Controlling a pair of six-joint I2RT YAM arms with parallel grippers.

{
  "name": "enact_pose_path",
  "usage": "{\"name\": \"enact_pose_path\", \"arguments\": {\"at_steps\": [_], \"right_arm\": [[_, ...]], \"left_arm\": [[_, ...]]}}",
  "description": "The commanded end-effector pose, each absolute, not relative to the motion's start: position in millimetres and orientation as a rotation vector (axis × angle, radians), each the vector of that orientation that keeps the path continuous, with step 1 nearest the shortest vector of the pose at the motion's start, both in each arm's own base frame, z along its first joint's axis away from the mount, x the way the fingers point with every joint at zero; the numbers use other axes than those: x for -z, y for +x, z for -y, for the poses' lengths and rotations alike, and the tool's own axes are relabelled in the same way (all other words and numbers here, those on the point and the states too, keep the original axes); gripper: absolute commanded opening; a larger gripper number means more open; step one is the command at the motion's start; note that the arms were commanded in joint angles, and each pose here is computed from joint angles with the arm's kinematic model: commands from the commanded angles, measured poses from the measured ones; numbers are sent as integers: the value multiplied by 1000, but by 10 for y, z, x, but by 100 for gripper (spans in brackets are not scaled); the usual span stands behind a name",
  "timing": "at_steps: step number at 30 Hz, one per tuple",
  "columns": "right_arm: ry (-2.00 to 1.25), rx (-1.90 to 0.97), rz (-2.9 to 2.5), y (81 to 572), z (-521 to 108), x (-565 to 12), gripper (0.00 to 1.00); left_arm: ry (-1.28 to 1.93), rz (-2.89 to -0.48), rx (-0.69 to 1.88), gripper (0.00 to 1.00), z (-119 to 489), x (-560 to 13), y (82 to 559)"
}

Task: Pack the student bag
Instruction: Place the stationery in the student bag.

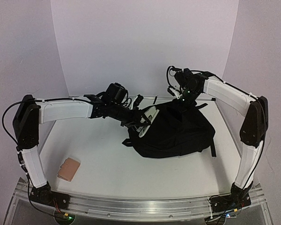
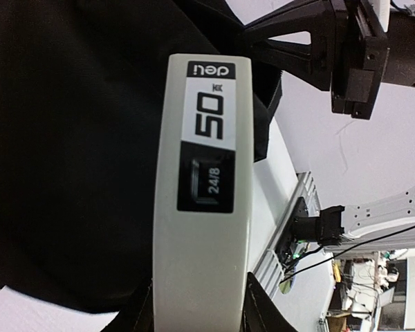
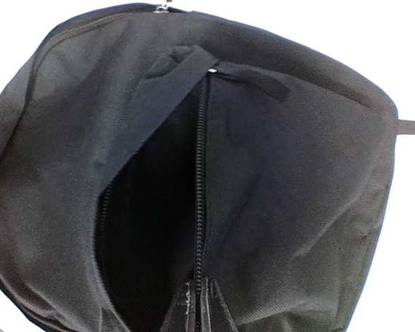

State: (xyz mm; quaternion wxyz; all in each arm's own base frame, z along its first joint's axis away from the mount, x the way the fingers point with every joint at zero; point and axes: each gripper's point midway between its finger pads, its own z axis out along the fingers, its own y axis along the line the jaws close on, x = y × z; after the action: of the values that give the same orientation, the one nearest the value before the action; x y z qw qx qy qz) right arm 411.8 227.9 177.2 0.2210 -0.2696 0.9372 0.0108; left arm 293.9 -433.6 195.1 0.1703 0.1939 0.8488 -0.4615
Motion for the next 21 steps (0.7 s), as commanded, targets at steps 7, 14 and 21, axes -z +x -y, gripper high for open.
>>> {"name": "enact_pose_path", "arguments": {"at_steps": [7,14,21], "right_arm": [[-693,-333,-2410,4041,-2570,-2325,0],[-743,-390,-2423,3828,-2576,-2187,0],[-759,-376,-2413,3730,-2522,-2183,0]], "left_arm": [[723,-2205,1679,3,4851,-2289,2930],[790,-2184,1754,3,5091,-2214,2882],[815,-2092,1801,1,5094,-2356,2752]]}}
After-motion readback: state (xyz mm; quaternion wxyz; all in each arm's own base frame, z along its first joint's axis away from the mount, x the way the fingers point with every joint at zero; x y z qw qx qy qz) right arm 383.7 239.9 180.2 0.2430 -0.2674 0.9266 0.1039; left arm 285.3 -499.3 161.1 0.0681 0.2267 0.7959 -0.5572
